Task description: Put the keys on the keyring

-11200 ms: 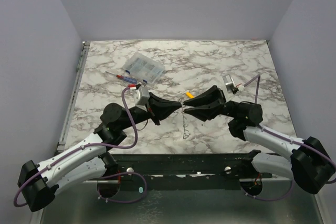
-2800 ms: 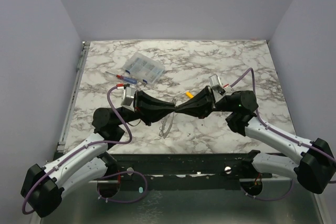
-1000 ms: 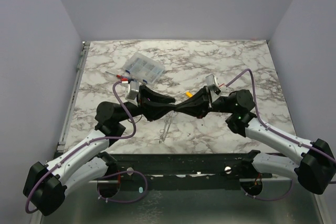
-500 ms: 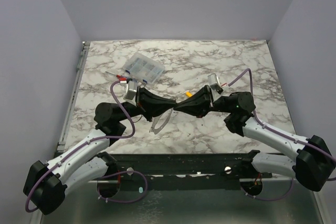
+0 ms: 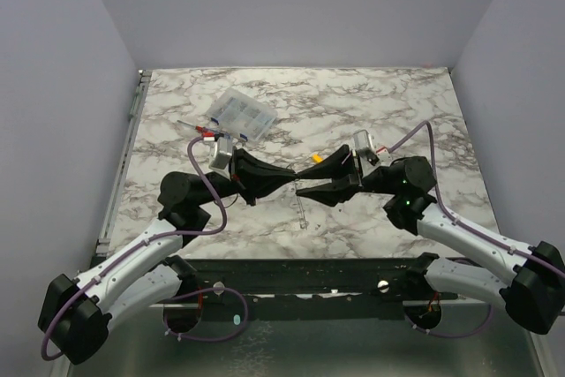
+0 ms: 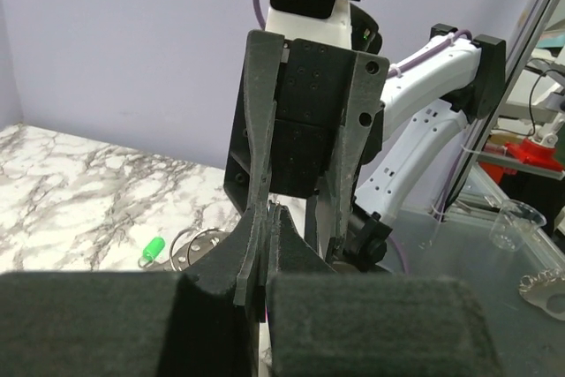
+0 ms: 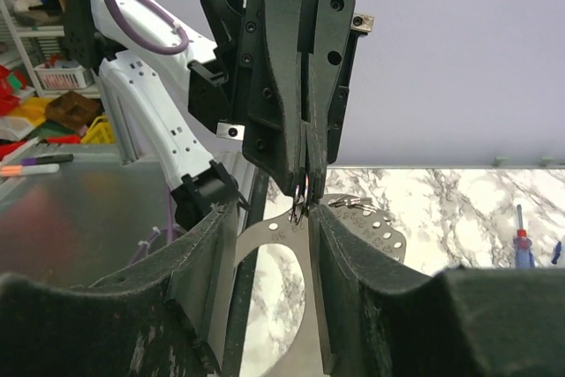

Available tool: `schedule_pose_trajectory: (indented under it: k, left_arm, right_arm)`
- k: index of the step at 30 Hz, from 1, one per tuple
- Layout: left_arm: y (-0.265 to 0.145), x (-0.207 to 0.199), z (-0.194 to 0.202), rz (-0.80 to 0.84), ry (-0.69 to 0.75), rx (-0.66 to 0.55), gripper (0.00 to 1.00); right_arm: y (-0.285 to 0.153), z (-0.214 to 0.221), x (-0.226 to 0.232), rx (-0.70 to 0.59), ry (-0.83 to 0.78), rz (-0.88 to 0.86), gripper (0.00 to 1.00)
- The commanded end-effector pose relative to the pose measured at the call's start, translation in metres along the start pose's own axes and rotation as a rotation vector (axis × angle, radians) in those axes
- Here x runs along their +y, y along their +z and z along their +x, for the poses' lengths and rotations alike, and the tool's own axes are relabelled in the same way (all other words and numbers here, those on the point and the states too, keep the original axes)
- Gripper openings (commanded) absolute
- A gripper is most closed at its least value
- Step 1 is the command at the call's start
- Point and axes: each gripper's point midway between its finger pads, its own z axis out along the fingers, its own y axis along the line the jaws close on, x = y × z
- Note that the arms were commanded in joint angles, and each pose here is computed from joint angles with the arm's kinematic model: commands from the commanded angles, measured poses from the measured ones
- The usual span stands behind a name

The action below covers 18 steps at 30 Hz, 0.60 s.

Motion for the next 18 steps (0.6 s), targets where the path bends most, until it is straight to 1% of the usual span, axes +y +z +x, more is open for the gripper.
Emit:
schedule_pose_trajectory:
  k: [1, 8, 13, 18]
  left_arm:
    - [-0.002, -0.004, -0.001, 0.014, 0.044, 0.021, 0.0]
    - [-0.002, -0.004, 0.002, 0.016, 0.053, 0.044, 0.0]
    - [-0.002, -0.005, 0.005, 0.022, 0.051, 0.056, 0.0]
    - [-0.004, 0.0, 0.008, -0.001, 0.066, 0.076, 0.0]
  right_arm:
    - [-0.005, 0.009, -0.009, 0.079, -0.033, 0.064, 0.46]
    - [-0.011, 0.018, -0.02, 0.175, -0.067, 0.125, 0.46]
    - [-0.01, 0.018, -0.022, 0.185, -0.07, 0.13, 0.44]
    - [-0.012, 0.015, -0.026, 0.199, -0.089, 0.157, 0.44]
